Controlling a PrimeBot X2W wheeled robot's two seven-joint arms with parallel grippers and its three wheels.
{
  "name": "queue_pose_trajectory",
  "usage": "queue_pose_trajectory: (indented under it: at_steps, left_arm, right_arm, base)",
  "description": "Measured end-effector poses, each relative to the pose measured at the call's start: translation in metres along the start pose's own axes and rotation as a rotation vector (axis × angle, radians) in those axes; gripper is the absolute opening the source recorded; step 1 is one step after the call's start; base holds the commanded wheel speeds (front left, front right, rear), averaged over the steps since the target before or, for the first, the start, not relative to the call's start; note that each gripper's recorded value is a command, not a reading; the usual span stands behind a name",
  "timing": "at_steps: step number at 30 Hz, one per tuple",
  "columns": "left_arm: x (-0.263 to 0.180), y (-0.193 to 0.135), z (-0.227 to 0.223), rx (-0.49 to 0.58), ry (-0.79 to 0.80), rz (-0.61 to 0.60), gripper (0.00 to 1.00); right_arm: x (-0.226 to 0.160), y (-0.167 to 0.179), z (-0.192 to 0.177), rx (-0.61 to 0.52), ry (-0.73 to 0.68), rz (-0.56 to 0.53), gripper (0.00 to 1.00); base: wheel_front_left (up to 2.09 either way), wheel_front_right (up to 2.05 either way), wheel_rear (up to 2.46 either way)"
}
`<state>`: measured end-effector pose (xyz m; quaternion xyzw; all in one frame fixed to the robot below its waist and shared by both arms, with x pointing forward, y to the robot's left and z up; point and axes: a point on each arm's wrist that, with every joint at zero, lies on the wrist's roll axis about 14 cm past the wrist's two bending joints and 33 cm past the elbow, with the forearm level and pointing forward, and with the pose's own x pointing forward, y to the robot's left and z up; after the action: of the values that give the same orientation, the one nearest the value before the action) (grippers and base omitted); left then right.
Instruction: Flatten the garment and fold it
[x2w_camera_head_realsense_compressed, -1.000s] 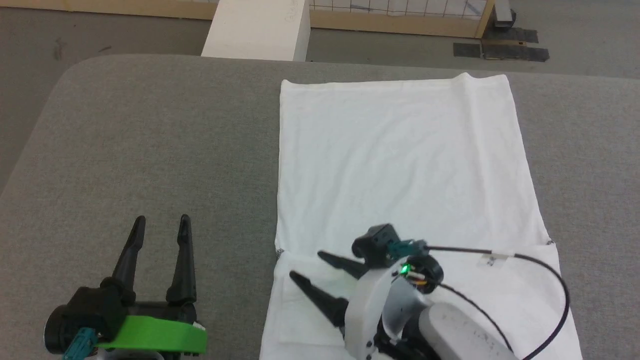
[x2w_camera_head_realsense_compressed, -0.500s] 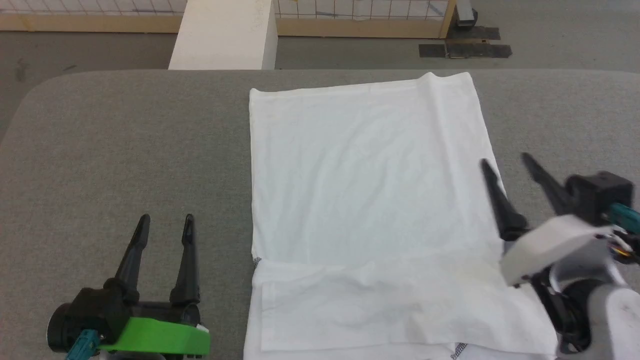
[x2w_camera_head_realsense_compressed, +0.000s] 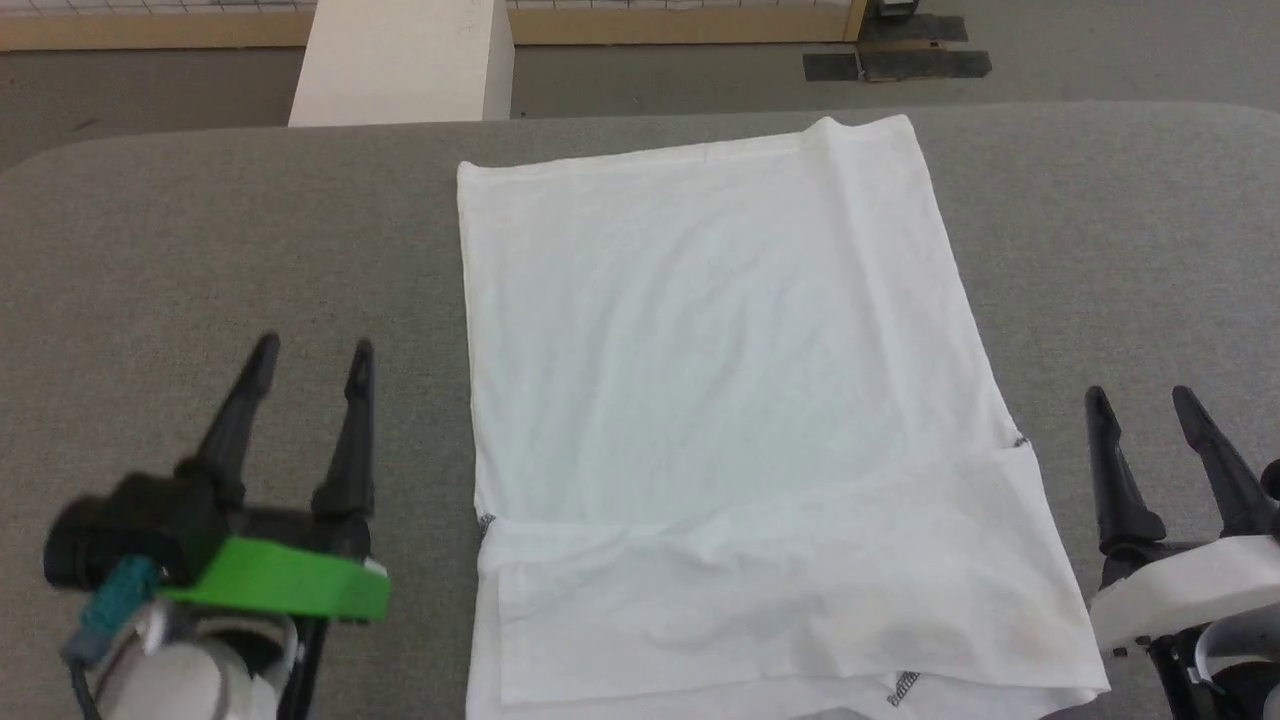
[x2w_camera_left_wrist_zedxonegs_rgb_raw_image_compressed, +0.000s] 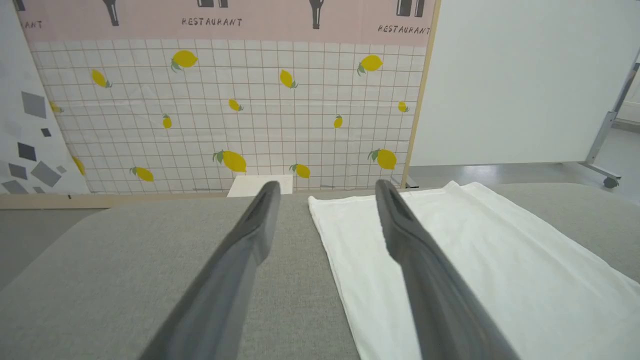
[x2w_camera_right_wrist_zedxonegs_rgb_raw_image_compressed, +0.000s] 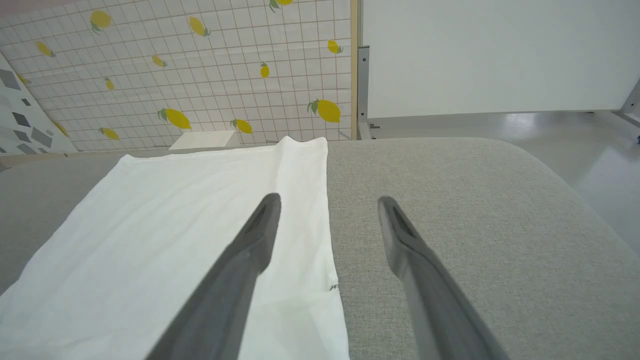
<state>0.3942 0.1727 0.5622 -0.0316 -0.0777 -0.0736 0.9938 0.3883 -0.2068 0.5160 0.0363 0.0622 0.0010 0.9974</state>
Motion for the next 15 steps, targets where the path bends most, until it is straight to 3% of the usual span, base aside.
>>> queue_pose_trajectory:
  at_steps: [4,7,15]
  left_arm:
    - [0.056,0.002,0.041,0.108,-0.071,-0.094,1.00]
    - [0.096,0.003,0.051,0.196,-0.040,-0.158,1.00]
    - [0.176,0.021,0.016,0.366,0.189,-0.222,1.00]
  right_arm:
    - [0.013,0.006,0.008,-0.004,-0.029,0.018,1.00]
    - [0.026,0.013,0.011,-0.015,-0.037,0.037,1.00]
    - [0.059,0.026,-0.004,-0.026,-0.007,0.077,1.00]
  base:
    - [0.00,0.00,0.00]
    - [0.00,0.00,0.00]
    - [0.00,0.00,0.00]
